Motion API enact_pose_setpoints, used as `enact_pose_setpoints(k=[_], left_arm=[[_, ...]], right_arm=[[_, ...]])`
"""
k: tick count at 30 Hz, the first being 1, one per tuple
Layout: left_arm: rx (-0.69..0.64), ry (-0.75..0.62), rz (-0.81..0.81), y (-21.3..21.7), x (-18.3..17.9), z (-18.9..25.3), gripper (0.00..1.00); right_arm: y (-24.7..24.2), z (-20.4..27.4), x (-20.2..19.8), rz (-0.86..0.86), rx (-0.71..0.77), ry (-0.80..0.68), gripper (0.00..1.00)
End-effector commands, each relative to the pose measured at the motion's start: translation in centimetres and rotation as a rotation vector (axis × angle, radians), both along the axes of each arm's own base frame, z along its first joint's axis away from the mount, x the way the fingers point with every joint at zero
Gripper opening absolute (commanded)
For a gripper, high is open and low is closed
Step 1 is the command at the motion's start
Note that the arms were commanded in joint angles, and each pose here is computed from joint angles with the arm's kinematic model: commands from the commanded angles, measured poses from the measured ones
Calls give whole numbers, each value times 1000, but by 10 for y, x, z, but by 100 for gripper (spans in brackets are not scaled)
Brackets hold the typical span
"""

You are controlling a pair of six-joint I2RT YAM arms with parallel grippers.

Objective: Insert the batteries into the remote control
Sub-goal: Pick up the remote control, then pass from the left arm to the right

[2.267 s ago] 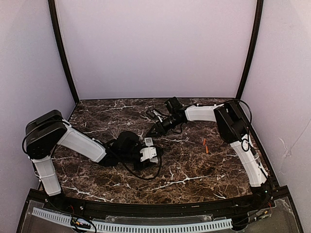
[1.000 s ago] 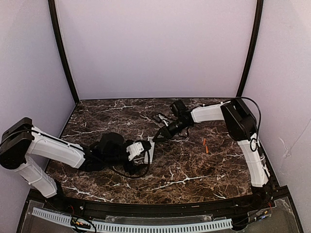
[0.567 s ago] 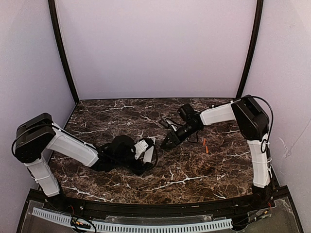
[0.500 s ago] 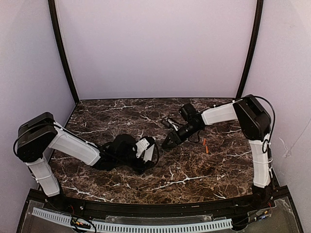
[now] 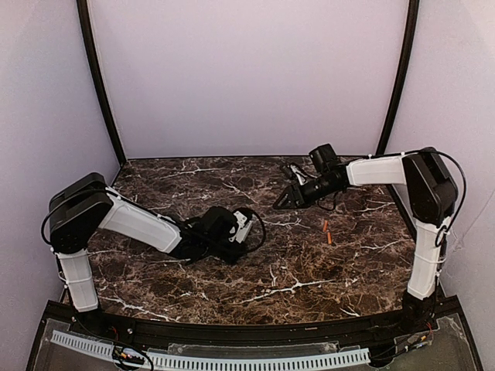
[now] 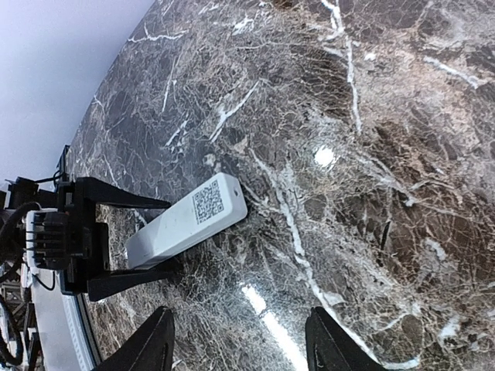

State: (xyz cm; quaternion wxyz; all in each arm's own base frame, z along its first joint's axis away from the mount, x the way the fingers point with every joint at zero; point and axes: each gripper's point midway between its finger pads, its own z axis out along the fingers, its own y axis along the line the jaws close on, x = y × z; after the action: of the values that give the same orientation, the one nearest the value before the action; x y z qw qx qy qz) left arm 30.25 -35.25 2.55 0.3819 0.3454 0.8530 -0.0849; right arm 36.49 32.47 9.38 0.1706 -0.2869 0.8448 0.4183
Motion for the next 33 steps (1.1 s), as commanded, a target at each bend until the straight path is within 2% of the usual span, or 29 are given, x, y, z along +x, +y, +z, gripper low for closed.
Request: enact_pose_setpoints(k=[1,4,5,6,9,12,18,25,30,33], left_arm=[[108,53,96,28,1,-14,61],[80,95,21,26,-10,-16,46],[33,79,-17,18,-11,-6,43],[47,71,-51,21,-15,-9,39],[36,5,-182,12,-21,7,31],[58,-75,-318,8,-29,19,25],[-23,-239,-530,-10,-47,66,24],[-54,-297,-643,-23,-63,91,24],[-57,-328,-665,-29,-67,102,25],[-57,-346,-673,-32,-69,107,24]], right_arm=[[-6,7,6,-36,14,-10,57],[-5,9,3,-26,47,8,57],[-4,10,1,-21,57,15,57],[-4,10,-1,-15,68,26,58],[-2,11,-12,1,110,69,60],[1,18,-31,48,191,128,68],[1,24,-66,133,262,178,73],[24,40,-108,283,308,169,72],[35,49,-119,334,329,177,67],[41,49,-128,362,338,192,60]])
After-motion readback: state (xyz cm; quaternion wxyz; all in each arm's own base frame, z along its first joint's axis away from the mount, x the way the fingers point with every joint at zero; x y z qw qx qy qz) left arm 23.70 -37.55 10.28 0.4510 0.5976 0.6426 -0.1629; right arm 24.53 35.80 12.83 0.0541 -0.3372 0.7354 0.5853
